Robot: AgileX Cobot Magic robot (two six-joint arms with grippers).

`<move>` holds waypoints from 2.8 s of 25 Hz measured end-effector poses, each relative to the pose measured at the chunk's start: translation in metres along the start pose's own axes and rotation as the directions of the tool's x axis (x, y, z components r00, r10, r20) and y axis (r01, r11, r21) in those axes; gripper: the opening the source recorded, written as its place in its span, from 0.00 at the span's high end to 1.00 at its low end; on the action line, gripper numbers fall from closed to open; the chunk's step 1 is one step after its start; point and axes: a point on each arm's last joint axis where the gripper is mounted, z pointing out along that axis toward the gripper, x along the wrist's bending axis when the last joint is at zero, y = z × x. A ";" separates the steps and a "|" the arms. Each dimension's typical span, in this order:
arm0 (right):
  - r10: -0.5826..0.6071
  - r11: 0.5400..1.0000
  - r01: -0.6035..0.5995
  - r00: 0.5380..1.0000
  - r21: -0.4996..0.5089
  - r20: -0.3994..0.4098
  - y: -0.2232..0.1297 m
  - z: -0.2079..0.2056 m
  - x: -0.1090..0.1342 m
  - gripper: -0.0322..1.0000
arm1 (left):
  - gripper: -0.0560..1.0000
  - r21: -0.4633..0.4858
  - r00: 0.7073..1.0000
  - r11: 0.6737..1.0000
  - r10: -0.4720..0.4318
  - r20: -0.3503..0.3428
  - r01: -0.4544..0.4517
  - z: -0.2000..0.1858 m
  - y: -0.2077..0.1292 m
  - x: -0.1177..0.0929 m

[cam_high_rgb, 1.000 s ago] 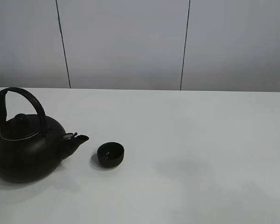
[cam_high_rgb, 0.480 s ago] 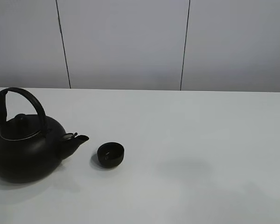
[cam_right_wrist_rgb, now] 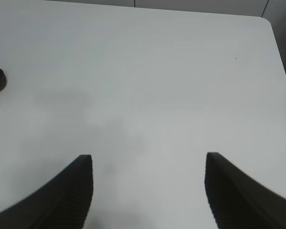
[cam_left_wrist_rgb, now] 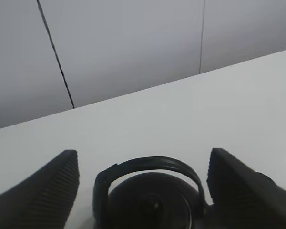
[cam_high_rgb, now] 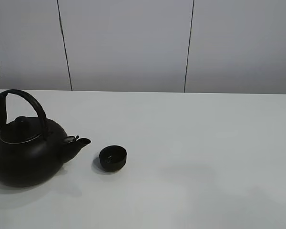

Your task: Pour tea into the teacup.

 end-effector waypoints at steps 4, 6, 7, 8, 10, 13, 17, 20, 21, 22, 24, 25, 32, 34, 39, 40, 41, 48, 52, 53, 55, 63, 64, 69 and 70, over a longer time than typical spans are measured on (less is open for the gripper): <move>0.000 1.000 0.000 1.000 0.000 0.000 0.000 0.000 0.000 0.52 | 0.44 0.032 1.000 0.999 -0.024 0.004 0.024 0.014 -0.016 0.012; 0.000 1.000 0.000 1.000 0.000 0.000 0.000 0.000 0.000 0.52 | 0.44 0.042 0.999 0.998 -0.042 0.007 0.041 0.020 -0.024 0.017; 0.000 1.000 0.000 1.000 0.000 0.000 0.000 0.000 0.000 0.52 | 0.45 0.047 0.999 0.997 -0.053 0.006 0.053 0.023 -0.028 0.020; 0.000 1.000 0.000 1.000 0.000 0.000 0.000 0.000 0.000 0.52 | 0.46 0.051 0.998 0.997 -0.064 0.006 0.063 0.026 -0.032 0.023; 0.000 1.000 0.000 1.000 0.000 0.000 0.000 0.000 0.000 0.52 | 0.47 0.056 0.998 0.996 -0.067 0.016 0.066 0.030 -0.039 0.026; 0.000 1.000 0.000 1.000 0.000 0.000 0.000 0.000 0.000 0.52 | 0.48 0.063 0.997 0.996 -0.066 0.027 0.065 0.037 -0.050 0.030; 0.000 1.000 0.000 1.000 0.001 0.000 0.000 0.000 0.000 0.52 | 0.49 0.081 0.997 0.994 -0.075 0.036 0.072 0.044 -0.065 0.033; 0.000 1.000 0.000 1.000 0.001 0.000 0.000 0.000 0.000 0.52 | 0.49 0.087 0.997 0.994 -0.072 0.027 0.069 0.050 -0.072 0.039; 0.000 1.000 0.000 1.000 0.001 0.000 0.000 0.000 0.000 0.52 | 0.49 0.084 0.997 0.994 -0.071 0.025 0.069 0.052 -0.073 0.041; 0.000 1.000 0.000 1.000 0.001 0.000 0.000 0.000 0.000 0.52 | 0.49 0.076 0.997 0.995 -0.068 0.025 0.066 0.055 -0.072 0.042; 0.000 1.000 0.000 1.000 0.001 0.000 0.000 0.000 0.000 0.52 | 0.49 0.064 0.998 0.996 -0.063 0.028 0.061 0.060 -0.071 0.045; 0.000 1.000 0.000 1.000 0.001 0.000 0.000 0.000 0.000 0.52 | 0.49 0.060 0.998 0.996 -0.061 0.035 0.058 0.063 -0.071 0.046; 0.000 1.000 0.000 1.000 0.001 0.000 0.000 0.000 0.000 0.52 | 0.50 0.066 0.995 0.996 -0.062 0.080 0.057 0.078 -0.079 0.048; 0.000 1.000 0.000 1.000 0.001 0.000 0.000 0.000 0.000 0.52 | 0.51 0.063 0.994 0.996 -0.070 0.084 0.064 0.084 -0.081 0.050; 0.000 1.000 0.000 1.000 0.001 0.000 0.000 0.000 0.000 0.52 | 0.73 0.033 0.992 0.996 -0.083 0.092 0.080 0.088 -0.079 0.052; 0.000 1.000 0.000 1.000 0.001 0.000 0.000 0.000 0.000 0.52 | 0.79 0.032 0.992 0.997 -0.074 0.100 0.071 0.088 -0.079 0.051; 0.000 1.000 0.000 1.000 0.001 0.000 0.000 0.000 0.000 0.52 | 0.79 0.031 0.993 0.998 -0.063 0.099 0.060 0.088 -0.079 0.051; 0.000 1.000 0.000 1.000 -0.001 0.000 0.000 0.000 0.000 0.52 | 0.80 0.032 0.994 0.998 -0.060 0.095 0.058 0.088 -0.079 0.052; 0.000 1.000 0.000 1.000 -0.001 0.000 0.000 0.000 0.000 0.52 | 0.80 0.048 0.995 0.998 -0.036 0.090 0.032 0.086 -0.074 0.052; 0.000 1.000 0.000 1.000 -0.001 0.000 0.000 0.000 0.000 0.52 | 0.80 0.063 0.996 0.998 -0.024 0.085 0.019 0.084 -0.072 0.053; 0.000 1.000 0.000 1.000 -0.001 0.000 0.000 0.000 0.000 0.52 | 0.81 0.095 0.997 0.995 0.001 0.074 -0.008 0.081 -0.064 0.053; 0.000 1.000 0.000 1.000 -0.001 0.000 0.000 0.000 0.000 0.52 | 0.81 0.026 0.996 1.000 0.004 0.087 -0.007 0.076 -0.015 0.037; 0.000 1.000 0.000 1.000 -0.001 0.000 0.000 0.000 0.000 0.52 | 0.81 0.019 0.996 1.000 0.000 0.092 -0.001 0.077 -0.011 0.033; 0.000 1.000 0.000 1.000 -0.001 0.000 0.000 0.000 0.000 0.52 | 0.82 0.033 0.994 0.999 -0.029 0.109 0.026 0.086 0.000 0.015; 0.000 1.000 0.000 1.000 -0.001 0.000 0.000 0.000 0.000 0.52 | 0.82 0.041 0.994 0.999 -0.036 0.103 0.032 0.088 0.001 0.012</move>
